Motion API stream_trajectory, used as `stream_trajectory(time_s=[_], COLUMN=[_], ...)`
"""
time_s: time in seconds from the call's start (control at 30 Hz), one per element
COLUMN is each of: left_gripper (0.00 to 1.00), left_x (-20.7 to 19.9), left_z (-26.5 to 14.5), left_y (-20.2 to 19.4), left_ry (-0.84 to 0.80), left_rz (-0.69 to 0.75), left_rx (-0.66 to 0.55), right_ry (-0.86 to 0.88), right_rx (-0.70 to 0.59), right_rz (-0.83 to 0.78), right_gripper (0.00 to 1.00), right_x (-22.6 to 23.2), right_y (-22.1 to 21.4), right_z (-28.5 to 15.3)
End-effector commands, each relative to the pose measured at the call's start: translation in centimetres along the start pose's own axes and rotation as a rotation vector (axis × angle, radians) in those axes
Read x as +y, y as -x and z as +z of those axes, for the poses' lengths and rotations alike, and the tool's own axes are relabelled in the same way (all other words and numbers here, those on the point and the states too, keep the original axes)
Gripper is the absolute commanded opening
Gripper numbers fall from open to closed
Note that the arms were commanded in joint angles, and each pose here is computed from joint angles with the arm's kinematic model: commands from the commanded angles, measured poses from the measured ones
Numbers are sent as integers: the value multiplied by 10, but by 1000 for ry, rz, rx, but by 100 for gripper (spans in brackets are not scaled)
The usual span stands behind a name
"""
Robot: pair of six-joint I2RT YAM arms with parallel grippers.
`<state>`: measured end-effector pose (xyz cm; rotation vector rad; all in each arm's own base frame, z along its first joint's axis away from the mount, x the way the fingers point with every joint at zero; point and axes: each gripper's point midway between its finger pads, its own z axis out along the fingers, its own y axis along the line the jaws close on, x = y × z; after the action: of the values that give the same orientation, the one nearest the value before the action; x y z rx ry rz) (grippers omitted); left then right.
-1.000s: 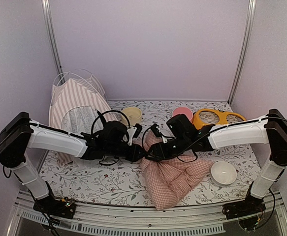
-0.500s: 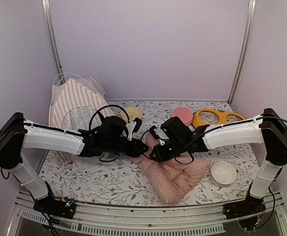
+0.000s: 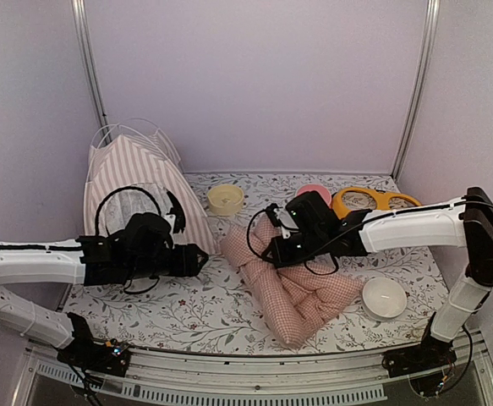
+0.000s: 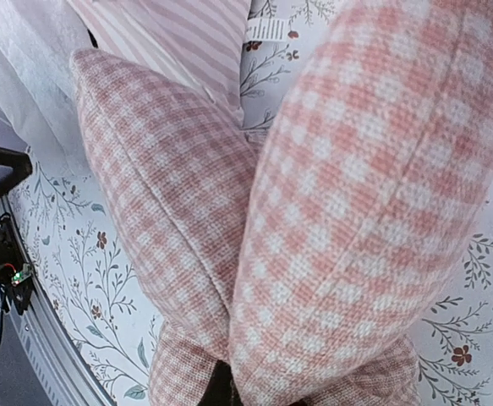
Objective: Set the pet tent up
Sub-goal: Pick up the cushion from the center of the board, then pick up the tent flap from the tent.
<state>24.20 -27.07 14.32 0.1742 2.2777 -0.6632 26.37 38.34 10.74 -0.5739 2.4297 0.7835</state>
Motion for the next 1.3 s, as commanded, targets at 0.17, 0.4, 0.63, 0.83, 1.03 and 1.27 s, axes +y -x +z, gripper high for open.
stream_trajectory(time_s=[0.17,0.4,0.63,0.83,1.03,1.27], left_gripper=[82,96,100,99,93,26], left_x=[115,151,179,180,169,138], left_z=[-45,-65,-57,-28,2,27], left_y=[-46,-63,-63,-47,-43,-31], left_ry=[471,617,655,559,504,420], left_rz=[-192,-282,-338,-342,-284,-202], left_rx=[5,-17,-39,-74,-45,-15], right_ry=[127,174,211,233,250,188], right_rx=[-231,-271,-297,-367,-400,-419], right_rz=[44,32,30,29,-3,-39], right_gripper=[0,0,0,0,0,0], right_x=[16,23,30,33,40,35], right_y=[64,76,80,88,95,103], right_z=[-45,-57,-65,-82,-95,-104])
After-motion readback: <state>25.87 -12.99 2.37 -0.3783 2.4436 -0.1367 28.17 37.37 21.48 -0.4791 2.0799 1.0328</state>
